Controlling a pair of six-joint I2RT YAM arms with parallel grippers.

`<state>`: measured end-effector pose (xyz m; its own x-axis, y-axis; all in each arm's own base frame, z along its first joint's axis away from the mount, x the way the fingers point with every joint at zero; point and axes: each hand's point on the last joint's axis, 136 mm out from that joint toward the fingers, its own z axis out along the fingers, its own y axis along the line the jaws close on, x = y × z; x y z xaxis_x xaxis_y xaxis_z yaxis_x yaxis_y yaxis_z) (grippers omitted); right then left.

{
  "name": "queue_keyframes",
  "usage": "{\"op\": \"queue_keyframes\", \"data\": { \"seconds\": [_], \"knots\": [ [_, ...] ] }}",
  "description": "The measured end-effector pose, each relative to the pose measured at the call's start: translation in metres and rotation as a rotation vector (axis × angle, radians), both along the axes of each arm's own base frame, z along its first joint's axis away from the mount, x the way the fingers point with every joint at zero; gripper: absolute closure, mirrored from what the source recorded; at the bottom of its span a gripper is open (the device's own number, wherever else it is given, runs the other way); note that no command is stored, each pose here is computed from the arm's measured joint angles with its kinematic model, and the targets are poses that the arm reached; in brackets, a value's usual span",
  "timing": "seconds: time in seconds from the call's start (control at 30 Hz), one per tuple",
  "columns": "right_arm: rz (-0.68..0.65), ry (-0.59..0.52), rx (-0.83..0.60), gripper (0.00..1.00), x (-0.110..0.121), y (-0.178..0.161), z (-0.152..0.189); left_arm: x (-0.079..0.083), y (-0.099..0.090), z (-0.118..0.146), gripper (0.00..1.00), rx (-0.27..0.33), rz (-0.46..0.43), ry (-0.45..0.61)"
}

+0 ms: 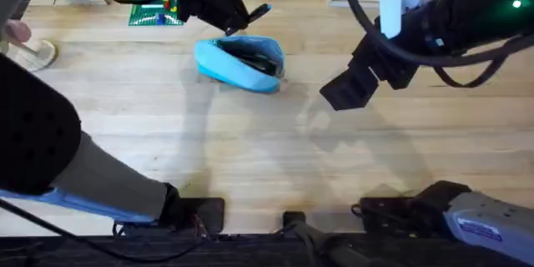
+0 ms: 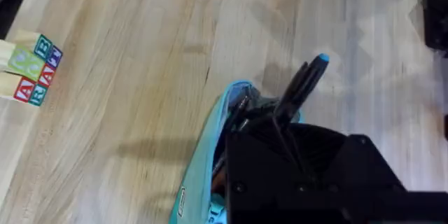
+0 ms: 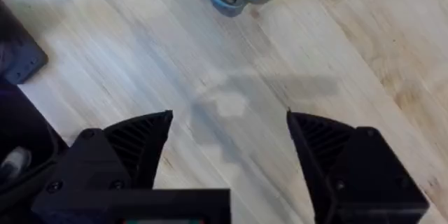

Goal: Unzip the bag, pick up the pens from the table one at a time and place them inside, then zip the bag closed.

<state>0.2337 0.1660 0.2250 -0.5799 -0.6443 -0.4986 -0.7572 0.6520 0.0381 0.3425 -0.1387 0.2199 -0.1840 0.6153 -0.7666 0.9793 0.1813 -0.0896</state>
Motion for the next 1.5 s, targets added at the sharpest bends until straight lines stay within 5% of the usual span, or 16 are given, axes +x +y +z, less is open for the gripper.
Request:
{"op": "queue_keyframes", "data": {
  "seconds": [1.17,1.5],
  "knots": [
    [0.000,0.000,0.000,0.003,0.000,0.000,0.000,0.021,0.004,-0.080,0.958,0.032,-0.014,0.176],
    [0.000,0.000,0.000,0.003,0.000,0.000,0.000,0.021,0.004,-0.084,0.958,0.034,-0.014,0.190]
  ]
}}
